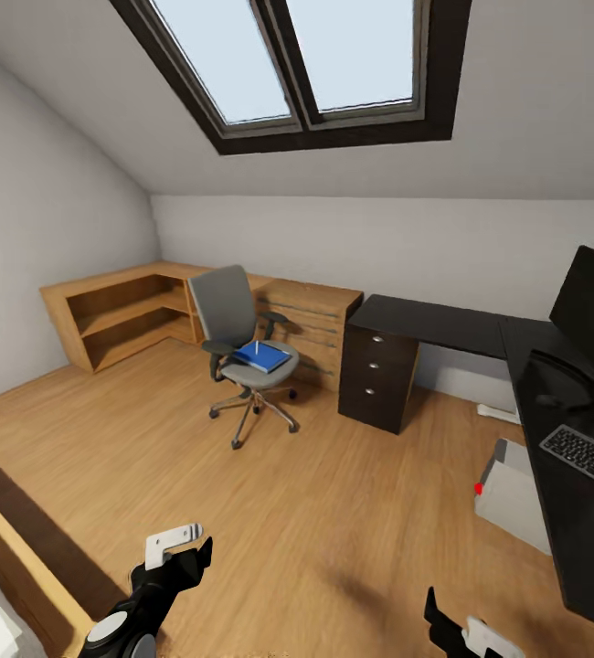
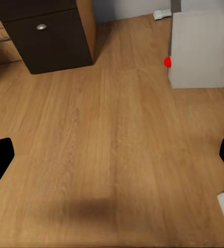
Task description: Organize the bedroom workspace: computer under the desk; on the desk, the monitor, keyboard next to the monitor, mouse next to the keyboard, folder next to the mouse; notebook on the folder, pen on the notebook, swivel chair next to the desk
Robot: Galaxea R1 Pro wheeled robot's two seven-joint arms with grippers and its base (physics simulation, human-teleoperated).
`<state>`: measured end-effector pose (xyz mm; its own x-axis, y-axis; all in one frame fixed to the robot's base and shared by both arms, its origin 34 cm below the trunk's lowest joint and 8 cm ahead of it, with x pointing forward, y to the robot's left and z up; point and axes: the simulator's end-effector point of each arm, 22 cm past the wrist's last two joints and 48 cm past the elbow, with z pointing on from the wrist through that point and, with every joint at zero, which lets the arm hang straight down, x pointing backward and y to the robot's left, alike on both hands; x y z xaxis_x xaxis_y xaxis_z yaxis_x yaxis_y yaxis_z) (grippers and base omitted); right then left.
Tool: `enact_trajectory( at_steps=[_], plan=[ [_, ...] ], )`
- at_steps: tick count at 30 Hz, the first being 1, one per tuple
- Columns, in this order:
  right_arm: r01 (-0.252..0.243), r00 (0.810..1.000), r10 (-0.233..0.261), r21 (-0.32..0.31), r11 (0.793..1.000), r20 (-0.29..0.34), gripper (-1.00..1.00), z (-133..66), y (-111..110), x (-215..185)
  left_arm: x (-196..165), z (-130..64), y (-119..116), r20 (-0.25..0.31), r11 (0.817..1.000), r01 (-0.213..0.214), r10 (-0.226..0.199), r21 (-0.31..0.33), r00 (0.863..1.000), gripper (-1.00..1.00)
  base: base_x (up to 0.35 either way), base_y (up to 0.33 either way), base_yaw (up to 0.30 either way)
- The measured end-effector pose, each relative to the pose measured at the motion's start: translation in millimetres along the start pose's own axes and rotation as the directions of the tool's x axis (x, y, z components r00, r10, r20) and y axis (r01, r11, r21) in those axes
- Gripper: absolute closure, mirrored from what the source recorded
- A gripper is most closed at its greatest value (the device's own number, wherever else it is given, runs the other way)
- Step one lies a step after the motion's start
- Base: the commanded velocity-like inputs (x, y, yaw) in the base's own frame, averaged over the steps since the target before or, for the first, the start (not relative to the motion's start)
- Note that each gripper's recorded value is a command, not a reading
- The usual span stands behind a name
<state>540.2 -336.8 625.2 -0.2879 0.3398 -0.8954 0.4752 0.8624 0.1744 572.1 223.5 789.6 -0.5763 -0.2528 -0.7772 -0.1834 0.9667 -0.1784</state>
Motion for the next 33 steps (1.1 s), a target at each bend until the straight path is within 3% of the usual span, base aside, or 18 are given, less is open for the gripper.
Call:
enact_trajectory(
  at_steps=[12, 33],
  plan=[
    [-0.001, 1.000, 0.001, 0.000, 1.000, -0.002, -1.00, -2.5, 1.2, -3.1, -3.9, -3.2, -0.1, 0.000, 1.000, 0.002, -0.002, -0.001, 1.000, -1.00, -0.085, -0.052, -0.265],
    [-0.002, 1.000, 0.002, -0.001, 1.000, -0.005, -1.00, -17.0, 7.8, -29.2, -27.8, -22.8, -3.7, 0.001, 1.000, 0.004, -0.004, -0.007, 1.000, -1.00, -0.009, 0.000, -0.011]
  ],
)
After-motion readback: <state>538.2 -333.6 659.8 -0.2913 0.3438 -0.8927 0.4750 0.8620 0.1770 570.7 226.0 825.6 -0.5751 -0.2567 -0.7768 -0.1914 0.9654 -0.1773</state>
